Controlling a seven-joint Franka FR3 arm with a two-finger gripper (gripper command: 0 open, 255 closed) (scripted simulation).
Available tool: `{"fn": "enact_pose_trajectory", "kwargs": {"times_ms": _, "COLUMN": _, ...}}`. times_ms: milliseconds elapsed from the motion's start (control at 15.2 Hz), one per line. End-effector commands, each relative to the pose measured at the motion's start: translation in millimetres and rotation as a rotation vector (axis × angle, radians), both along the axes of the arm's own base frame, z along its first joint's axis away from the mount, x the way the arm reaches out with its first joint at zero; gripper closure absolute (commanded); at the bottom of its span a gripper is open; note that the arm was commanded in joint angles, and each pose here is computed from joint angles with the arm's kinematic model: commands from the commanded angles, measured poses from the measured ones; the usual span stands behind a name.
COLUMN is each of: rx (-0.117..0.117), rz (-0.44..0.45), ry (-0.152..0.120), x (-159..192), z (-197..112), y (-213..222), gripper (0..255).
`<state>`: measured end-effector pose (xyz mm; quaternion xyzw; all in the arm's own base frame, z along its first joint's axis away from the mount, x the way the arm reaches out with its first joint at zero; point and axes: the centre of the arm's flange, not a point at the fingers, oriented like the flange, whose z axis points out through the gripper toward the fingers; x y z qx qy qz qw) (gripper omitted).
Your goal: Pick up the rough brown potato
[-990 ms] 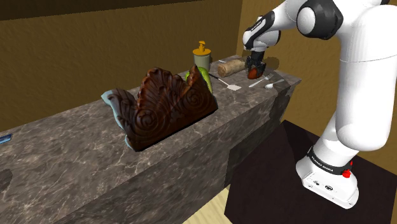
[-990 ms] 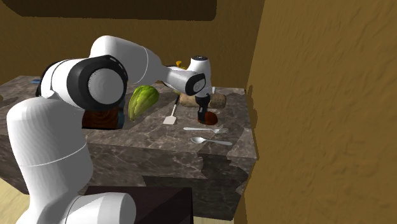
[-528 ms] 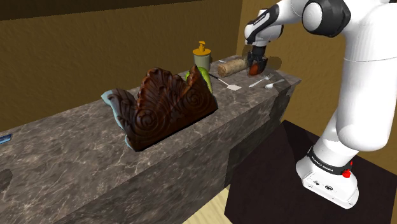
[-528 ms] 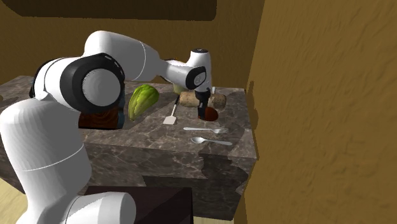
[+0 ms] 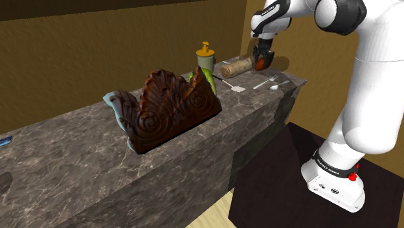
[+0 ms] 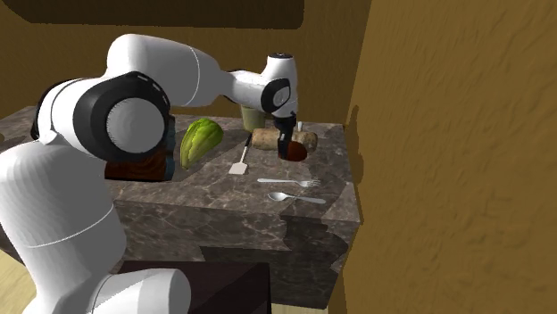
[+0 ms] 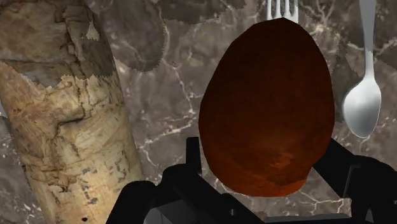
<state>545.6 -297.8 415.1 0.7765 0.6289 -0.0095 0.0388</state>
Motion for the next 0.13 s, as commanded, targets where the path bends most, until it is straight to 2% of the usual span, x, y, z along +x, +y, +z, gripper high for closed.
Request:
{"fn": "enact_pose_trajectory", "kwargs": {"times_ms": 0, "rx": 0.000, "rz": 0.000, "ry": 0.000, "x": 0.7, "z": 5.8, "y": -0.1, "gripper": 255}}
{"fn": "enact_pose_trajectory", "kwargs": {"times_ms": 66, "rx": 0.000, "rz": 0.000, "ry": 0.000, "x": 0.7, "z": 5.8, "y": -0.1, "gripper": 255}}
